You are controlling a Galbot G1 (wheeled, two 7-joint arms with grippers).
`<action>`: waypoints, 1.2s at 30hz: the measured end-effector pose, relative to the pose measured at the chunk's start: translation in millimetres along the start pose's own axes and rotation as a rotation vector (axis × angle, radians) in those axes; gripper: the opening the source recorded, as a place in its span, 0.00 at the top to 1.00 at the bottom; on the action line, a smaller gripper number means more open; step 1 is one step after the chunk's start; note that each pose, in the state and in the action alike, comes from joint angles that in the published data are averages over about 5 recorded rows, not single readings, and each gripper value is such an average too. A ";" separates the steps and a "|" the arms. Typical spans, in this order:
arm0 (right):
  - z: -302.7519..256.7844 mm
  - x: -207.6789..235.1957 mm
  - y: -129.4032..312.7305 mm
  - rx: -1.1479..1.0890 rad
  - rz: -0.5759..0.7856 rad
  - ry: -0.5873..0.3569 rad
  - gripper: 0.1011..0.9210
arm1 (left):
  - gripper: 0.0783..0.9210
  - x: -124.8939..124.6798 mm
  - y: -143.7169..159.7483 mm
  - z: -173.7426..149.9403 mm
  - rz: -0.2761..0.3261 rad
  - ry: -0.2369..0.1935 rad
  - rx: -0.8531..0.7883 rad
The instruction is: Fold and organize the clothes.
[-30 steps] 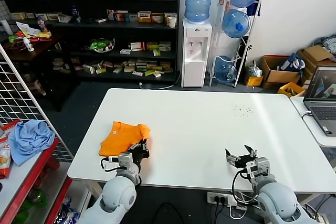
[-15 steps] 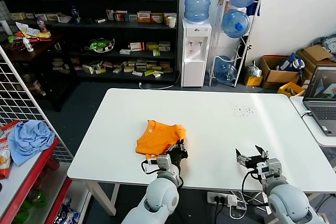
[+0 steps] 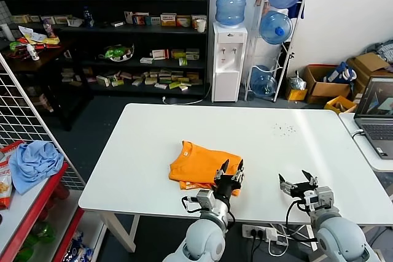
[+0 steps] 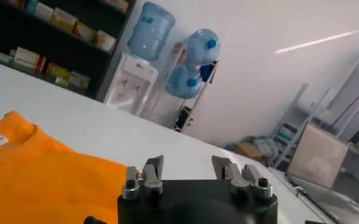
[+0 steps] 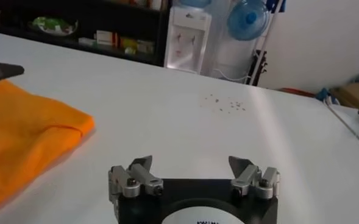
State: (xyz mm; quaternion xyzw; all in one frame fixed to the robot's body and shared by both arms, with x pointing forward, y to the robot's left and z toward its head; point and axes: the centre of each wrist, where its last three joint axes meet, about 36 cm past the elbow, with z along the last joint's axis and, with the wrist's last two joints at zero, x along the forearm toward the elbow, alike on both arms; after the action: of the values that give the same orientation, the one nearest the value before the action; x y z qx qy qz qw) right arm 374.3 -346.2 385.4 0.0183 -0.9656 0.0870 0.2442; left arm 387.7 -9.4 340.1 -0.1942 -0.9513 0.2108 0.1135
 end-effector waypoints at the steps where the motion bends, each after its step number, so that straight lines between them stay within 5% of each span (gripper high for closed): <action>1: 0.2 0.5 -0.8 -0.001 0.000 -0.003 0.12 | 0.35 3.6 4.7 0.2 0.006 -0.013 -0.010; 8: 2.8 1.8 -9.0 -0.018 -0.001 -0.047 0.12 | 0.14 38.1 68.0 5.0 -0.021 -0.112 -0.153; 15: 6.0 0.8 -12.7 -0.049 -0.017 -0.105 0.12 | 0.12 80.6 143.2 -7.7 -0.102 -0.184 -0.340; 23: 11.1 1.2 -9.8 -0.104 -0.035 -0.145 0.12 | 0.12 119.5 202.2 -30.2 -0.180 -0.177 -0.475; 36: 8.5 1.0 -5.0 -0.126 -0.051 -0.210 0.12 | 0.12 141.7 233.0 -48.1 -0.218 -0.169 -0.582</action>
State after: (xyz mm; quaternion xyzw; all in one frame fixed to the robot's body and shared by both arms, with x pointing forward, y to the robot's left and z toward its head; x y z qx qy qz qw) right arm 369.8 -352.5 379.4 0.0365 -0.9886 0.0175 0.1447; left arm 349.6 261.7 298.0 -0.0971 -0.9929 -0.0682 -0.0042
